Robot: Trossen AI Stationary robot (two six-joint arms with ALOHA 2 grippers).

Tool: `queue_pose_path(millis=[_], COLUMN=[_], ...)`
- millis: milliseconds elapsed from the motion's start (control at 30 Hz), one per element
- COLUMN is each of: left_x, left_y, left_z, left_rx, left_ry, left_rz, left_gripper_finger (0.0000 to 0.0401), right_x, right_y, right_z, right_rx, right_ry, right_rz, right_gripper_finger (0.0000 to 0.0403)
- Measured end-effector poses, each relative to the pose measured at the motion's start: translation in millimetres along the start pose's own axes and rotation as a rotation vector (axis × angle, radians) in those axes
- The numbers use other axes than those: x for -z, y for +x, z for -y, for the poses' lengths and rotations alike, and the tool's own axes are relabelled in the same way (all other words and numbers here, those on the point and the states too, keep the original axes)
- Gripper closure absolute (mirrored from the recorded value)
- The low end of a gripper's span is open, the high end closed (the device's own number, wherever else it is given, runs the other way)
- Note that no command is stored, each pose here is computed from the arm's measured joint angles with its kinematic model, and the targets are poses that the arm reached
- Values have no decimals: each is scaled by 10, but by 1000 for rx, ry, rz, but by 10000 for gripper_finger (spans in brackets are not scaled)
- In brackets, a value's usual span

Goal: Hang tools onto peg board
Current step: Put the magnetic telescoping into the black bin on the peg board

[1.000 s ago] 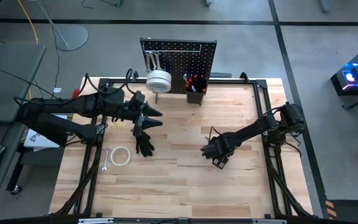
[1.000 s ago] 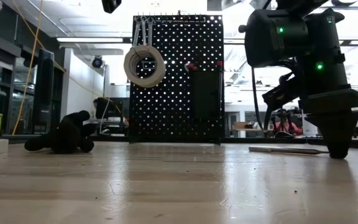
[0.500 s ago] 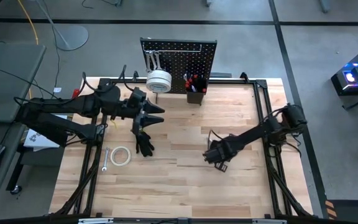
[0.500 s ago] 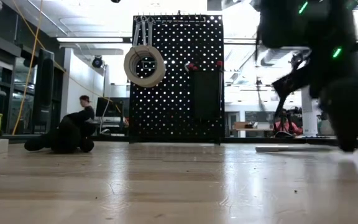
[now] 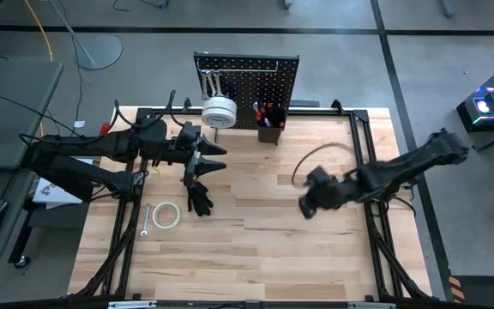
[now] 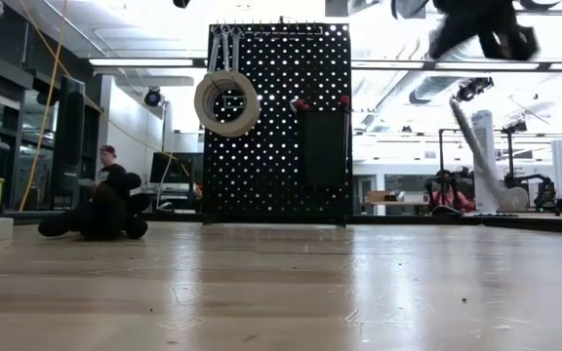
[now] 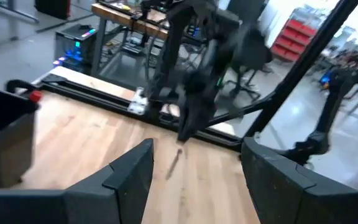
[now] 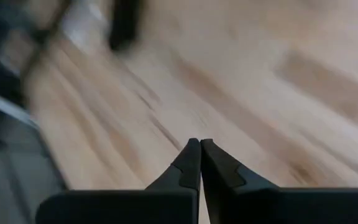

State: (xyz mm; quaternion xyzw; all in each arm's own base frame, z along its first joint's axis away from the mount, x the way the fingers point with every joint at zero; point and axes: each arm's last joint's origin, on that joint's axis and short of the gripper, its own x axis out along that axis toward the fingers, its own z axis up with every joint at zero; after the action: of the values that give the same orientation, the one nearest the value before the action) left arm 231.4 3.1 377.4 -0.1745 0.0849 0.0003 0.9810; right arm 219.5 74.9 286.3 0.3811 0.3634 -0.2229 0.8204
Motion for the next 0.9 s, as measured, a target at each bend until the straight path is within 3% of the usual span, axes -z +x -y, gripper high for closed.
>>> queue_pose_path(millis=[233,333,533,667,800,900], left_x=[18,37,106,165,221,268], left_y=[0,-1,14,97,204,276], left_z=[-16,-23,-48,-72,-97,-108], left_rx=[-38,-45,-72,-87,-99,-83], left_ry=[18,16,-14,-26,-61,-82], left_rz=[-11,-31,-99,-141,-170,-204], left_gripper_finger=[178,178,178,178,178,178], right_x=[-427,-520,-405,-253,-10,138], right_y=[-356,-401,-233,-30,245,499], right_z=[73,127,225,133,-16,-89], right_rx=[-188,-198,-74,-66,-51,2], right_ry=[103,110,68,-9,-153,-246], right_rz=[267,287,66,-120,-272,-301], right_gripper_finger=[402,402,403,393,343,286])
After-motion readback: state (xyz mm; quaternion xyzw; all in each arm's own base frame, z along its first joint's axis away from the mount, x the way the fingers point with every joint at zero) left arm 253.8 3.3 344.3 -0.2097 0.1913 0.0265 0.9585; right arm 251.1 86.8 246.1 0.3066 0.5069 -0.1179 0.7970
